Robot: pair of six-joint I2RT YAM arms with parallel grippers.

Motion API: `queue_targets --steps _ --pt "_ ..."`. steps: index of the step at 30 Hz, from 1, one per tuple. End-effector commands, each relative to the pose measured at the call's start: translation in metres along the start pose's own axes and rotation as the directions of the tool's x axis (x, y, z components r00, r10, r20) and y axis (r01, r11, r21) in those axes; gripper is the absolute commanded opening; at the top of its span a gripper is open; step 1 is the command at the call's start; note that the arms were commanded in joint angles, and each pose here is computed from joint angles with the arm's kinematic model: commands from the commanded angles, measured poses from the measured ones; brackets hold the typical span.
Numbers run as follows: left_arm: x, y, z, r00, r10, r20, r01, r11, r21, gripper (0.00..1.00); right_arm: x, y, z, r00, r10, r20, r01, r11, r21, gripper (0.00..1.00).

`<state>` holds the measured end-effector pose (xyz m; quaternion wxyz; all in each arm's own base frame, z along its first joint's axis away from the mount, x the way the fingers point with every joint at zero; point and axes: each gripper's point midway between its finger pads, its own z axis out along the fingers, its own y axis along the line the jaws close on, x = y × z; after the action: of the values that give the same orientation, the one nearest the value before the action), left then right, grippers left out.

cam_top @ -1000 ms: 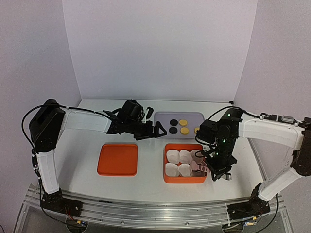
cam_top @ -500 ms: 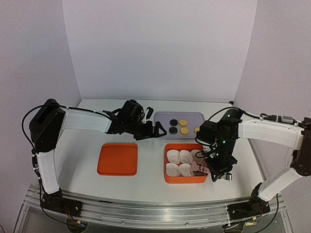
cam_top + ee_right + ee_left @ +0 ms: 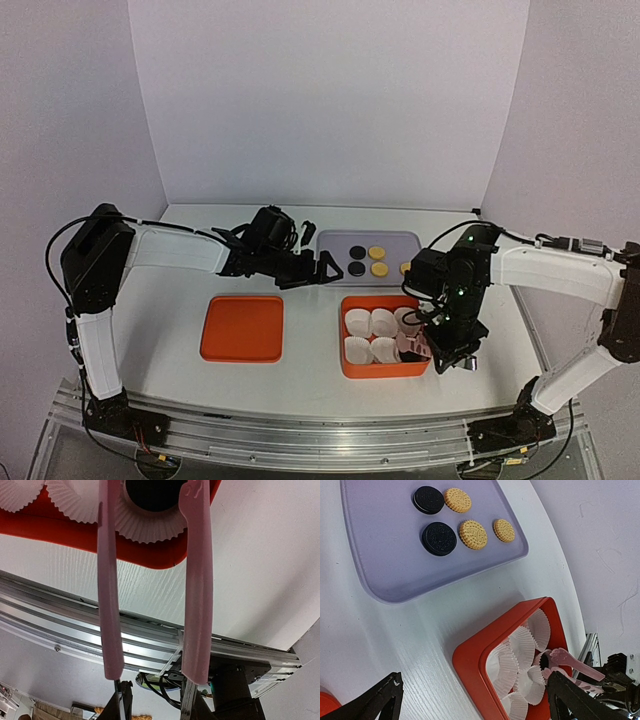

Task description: Pack the cookies

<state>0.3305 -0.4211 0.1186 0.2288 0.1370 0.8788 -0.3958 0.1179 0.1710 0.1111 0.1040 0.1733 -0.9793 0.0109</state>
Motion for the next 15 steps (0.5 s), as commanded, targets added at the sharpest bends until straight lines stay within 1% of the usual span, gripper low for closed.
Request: queue_targets --steps 1,4,10,12,15 --pt "-0.009 -0.013 0.001 1.0 0.017 0.019 -0.017 0.999 0.031 1.0 0.13 -0.067 -0.06 0.878 0.13 -0.461 0.013 0.955 0.295 0.28" --pt "-0.01 -0.014 0.001 1.0 0.021 0.02 -0.021 0.999 0.035 1.0 0.126 -0.062 -0.066 0.901 0.105 -0.422 0.007 0.966 0.257 0.28" --pt "-0.013 -0.018 -0.003 0.999 0.028 0.029 -0.03 0.999 0.041 1.0 0.116 -0.05 -0.086 0.952 0.051 -0.303 -0.003 0.988 0.155 0.28" --pt "-0.014 -0.018 -0.003 0.999 0.031 0.031 -0.032 0.999 0.037 1.0 0.108 -0.052 -0.092 0.966 0.034 -0.255 0.009 0.986 0.168 0.28" --pt "-0.017 -0.018 -0.005 0.999 0.031 0.04 -0.033 0.999 0.032 1.0 0.076 -0.062 -0.107 0.99 -0.005 -0.14 0.042 0.963 0.266 0.3"
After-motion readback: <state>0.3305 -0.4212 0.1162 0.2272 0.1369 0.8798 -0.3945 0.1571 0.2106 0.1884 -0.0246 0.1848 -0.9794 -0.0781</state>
